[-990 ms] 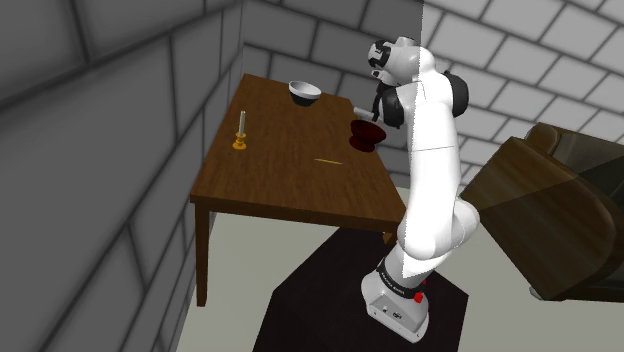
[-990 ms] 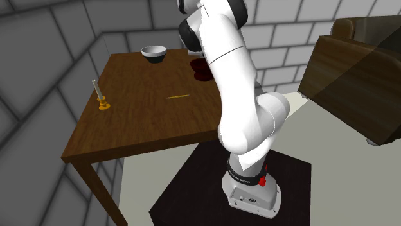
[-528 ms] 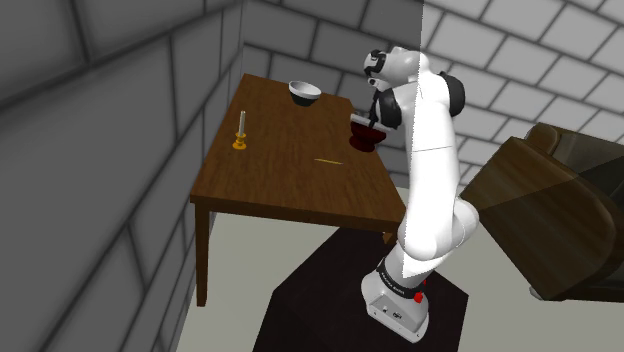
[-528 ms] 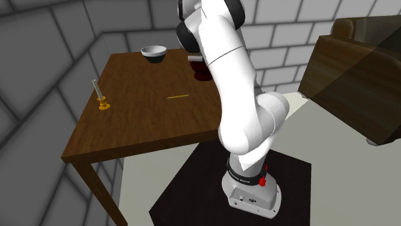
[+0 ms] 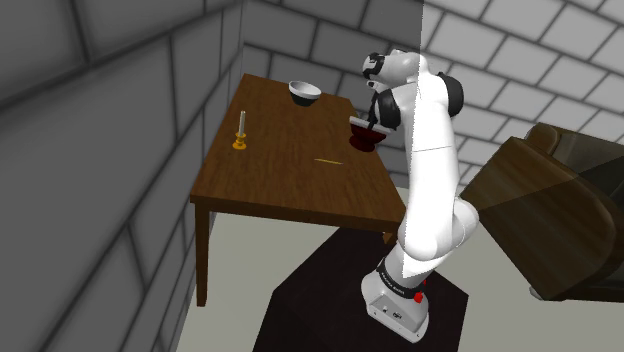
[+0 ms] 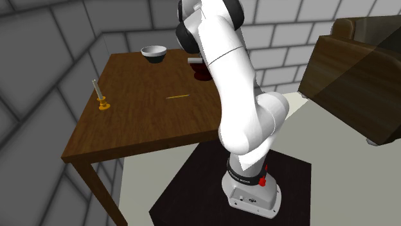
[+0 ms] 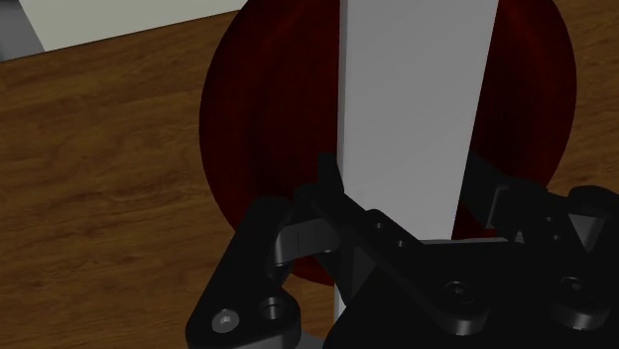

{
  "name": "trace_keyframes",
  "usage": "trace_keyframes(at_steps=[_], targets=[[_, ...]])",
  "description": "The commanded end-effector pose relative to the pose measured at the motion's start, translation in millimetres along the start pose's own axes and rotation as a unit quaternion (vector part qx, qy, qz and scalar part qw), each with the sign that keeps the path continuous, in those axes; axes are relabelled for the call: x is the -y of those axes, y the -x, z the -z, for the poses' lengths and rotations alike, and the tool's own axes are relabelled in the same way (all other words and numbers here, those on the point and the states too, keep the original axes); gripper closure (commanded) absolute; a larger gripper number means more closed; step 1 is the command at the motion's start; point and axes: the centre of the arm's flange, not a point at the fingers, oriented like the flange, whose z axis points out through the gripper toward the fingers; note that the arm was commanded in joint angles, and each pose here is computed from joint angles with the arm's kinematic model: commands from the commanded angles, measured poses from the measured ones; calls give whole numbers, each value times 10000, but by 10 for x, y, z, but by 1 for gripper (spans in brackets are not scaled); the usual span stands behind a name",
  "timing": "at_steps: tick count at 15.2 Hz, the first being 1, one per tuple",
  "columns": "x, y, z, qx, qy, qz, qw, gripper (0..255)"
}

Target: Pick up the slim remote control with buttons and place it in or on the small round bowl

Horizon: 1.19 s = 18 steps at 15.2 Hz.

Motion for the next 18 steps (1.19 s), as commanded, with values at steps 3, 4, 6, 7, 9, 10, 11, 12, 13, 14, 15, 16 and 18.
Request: trace_keyframes(at_steps=[3, 4, 6, 7, 9, 10, 11, 12, 13, 14, 15, 16, 18], targets=[[4, 12, -17, 8, -18, -10, 10000, 0], [4, 13, -18, 8, -18, -10, 10000, 0], [5, 11, -17, 8, -18, -10, 10000, 0], [-1, 10, -19, 8, -18, -10, 10000, 0], [-2, 9, 245, 8, -18, -10, 10000, 0], [-2, 9, 377, 8, -18, -10, 10000, 0], [-3, 9, 481, 8, -18, -10, 10000, 0], [-3, 9, 481, 8, -18, -10, 10000, 0], [-2, 9, 481, 8, -18, -10, 10000, 0], [-2, 9, 481, 8, -18, -10, 10000, 0], [-3, 9, 481, 8, -18, -10, 10000, 0], [-3, 9, 481, 8, -18, -10, 10000, 0], [-3, 9, 481, 8, -18, -10, 10000, 0]])
